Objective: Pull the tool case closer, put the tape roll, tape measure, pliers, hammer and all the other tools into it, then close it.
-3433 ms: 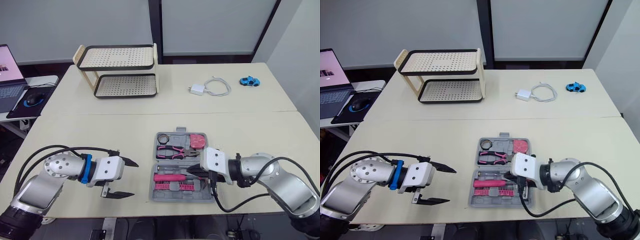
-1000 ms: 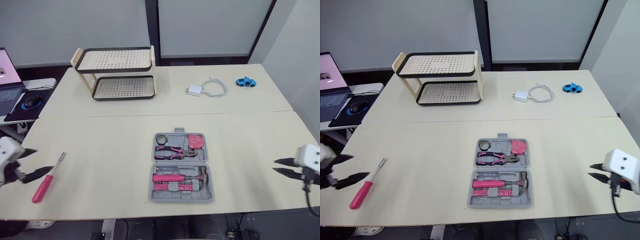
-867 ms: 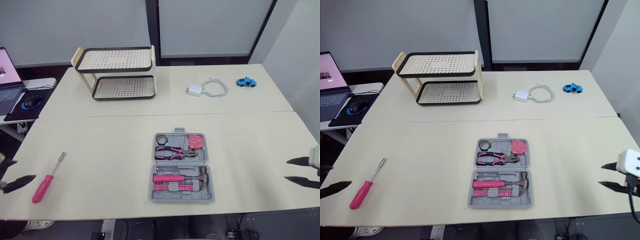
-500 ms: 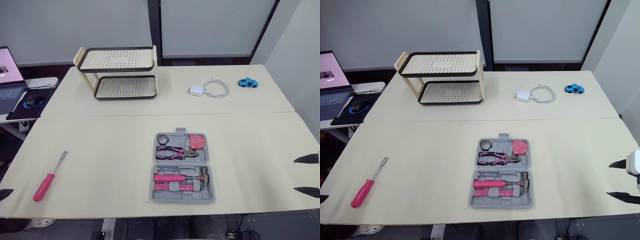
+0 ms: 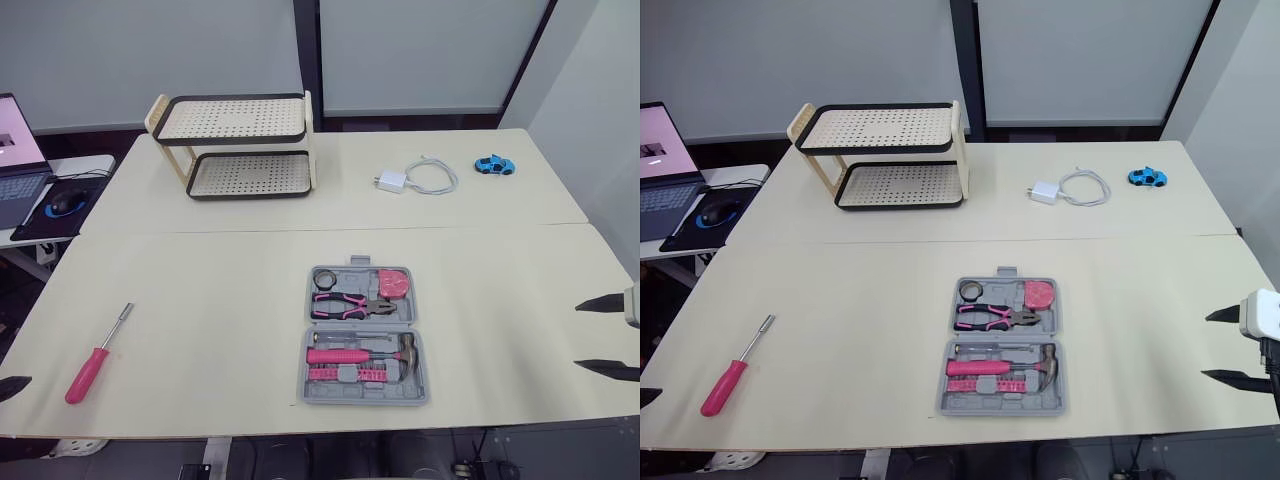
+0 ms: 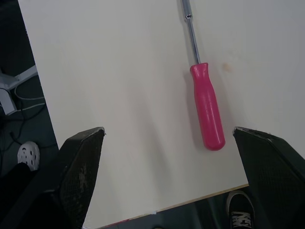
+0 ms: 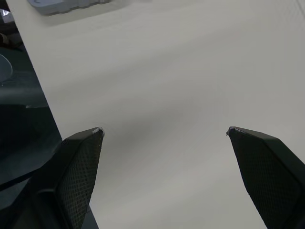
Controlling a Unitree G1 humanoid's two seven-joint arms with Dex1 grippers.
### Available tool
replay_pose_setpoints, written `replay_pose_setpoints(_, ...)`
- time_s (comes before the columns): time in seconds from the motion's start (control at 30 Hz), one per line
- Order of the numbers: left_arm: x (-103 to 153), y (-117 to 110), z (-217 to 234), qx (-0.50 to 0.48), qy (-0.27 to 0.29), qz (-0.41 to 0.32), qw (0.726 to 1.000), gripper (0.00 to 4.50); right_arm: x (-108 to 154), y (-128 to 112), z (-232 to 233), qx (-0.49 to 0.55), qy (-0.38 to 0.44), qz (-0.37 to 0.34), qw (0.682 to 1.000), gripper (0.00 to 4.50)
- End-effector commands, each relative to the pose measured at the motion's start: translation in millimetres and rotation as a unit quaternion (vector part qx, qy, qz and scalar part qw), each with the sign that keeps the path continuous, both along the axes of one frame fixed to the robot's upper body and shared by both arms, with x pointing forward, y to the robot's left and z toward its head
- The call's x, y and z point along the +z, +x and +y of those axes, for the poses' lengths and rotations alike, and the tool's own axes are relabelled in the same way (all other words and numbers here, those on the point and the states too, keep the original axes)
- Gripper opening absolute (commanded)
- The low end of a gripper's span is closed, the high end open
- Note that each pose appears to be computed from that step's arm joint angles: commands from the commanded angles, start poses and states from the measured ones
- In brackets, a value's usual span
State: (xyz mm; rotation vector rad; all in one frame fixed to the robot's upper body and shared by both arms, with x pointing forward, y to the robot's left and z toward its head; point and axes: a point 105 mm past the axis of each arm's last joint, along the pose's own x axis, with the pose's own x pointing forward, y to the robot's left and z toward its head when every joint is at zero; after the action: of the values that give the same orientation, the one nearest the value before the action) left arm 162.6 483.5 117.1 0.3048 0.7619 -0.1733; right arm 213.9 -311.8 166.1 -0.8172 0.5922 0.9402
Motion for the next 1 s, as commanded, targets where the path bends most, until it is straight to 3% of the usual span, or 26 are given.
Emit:
replay_pose_setpoints(0.03, 2.3, -2.7, 0.5, 0.016, -0.008, -0.024, 1.0, 4.5, 14.2, 8.1, 33.9, 0.049, 0.024, -0.028, 0.998, 4.47)
replay_pose_setpoints(0.33, -11.0, -31.1, -9.7, 0.035, -0.032, -0.013, 0.999, 4.5, 42.2, 15.3, 136.5, 0.179, 0.15, -0.039, 0.971, 4.47)
replay_pose_setpoints(0.5, -10.4, -37.9, -19.6, 0.035, -0.039, -0.011, 0.999, 4.5, 48.5, 15.1, 167.4, 0.22, 0.176, -0.03, 0.959, 4.47)
replay_pose_setpoints(0.7, -14.0, -21.1, -33.0, 0.046, -0.077, -0.016, 0.996, 4.5, 47.5, 9.3, 188.5, 0.243, 0.175, -0.019, 0.954, 4.47)
replay_pose_setpoints(1.0, -27.6, 34.7, -32.3, 0.066, -0.079, -0.015, 0.995, 4.5, 51.3, 8.0, 208.4, 0.239, 0.168, -0.026, 0.956, 4.47)
